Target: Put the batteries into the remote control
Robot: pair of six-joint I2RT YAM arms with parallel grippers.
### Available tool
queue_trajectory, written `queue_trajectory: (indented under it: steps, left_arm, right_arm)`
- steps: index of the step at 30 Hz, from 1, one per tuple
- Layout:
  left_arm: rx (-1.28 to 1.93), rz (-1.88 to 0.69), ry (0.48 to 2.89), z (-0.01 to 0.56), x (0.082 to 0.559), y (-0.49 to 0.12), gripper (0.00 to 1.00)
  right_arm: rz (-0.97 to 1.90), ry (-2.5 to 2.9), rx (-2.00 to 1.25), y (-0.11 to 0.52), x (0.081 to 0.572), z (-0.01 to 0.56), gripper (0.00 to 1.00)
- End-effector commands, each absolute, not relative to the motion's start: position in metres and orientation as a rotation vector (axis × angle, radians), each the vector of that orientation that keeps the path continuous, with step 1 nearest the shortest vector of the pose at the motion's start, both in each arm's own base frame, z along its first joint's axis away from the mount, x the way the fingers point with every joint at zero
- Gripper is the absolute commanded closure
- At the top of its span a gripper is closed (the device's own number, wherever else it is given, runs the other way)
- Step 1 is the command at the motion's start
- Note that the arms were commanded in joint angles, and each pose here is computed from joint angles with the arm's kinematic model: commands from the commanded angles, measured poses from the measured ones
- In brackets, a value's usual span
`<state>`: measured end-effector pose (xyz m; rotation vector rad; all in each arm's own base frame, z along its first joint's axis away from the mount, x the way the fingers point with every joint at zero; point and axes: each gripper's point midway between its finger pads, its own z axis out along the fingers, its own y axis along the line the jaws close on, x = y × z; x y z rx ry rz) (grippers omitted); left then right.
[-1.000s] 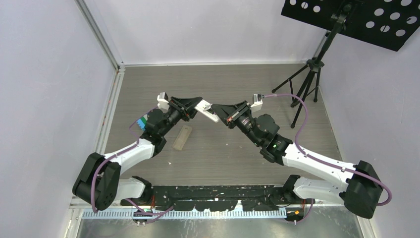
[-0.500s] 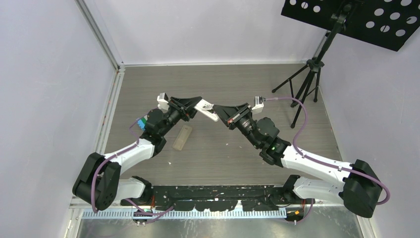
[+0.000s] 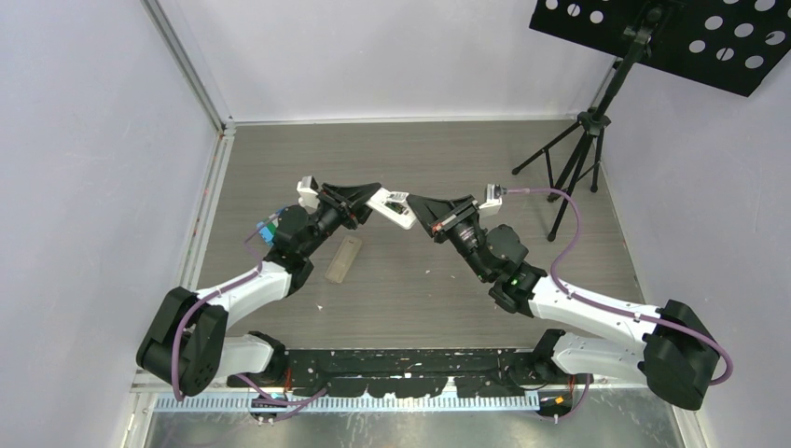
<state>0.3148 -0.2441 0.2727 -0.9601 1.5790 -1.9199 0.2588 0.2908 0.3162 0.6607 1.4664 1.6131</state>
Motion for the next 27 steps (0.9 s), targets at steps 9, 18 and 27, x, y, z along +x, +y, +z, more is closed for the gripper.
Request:
queue_trajectory:
  steps: [9,18,27]
  left_arm:
    - [-0.872,-1.983,1.493,0.299,0.312,-0.244,1.00]
    - [-0.872,-1.969,1.509,0.293,0.313,-0.246,1.00]
    - [-0.864,-1.974,1.520,0.292,0.311,-0.247,1.00]
  right_arm:
    - [1.705,1.452,0.671,0.298,0.254,0.321,1.00]
    - [1.776,1.385,0.682,0.297,0.253,0.344,1.00]
    - [1.785,1.359,0.681,0.301,0.260,0.348,1.00]
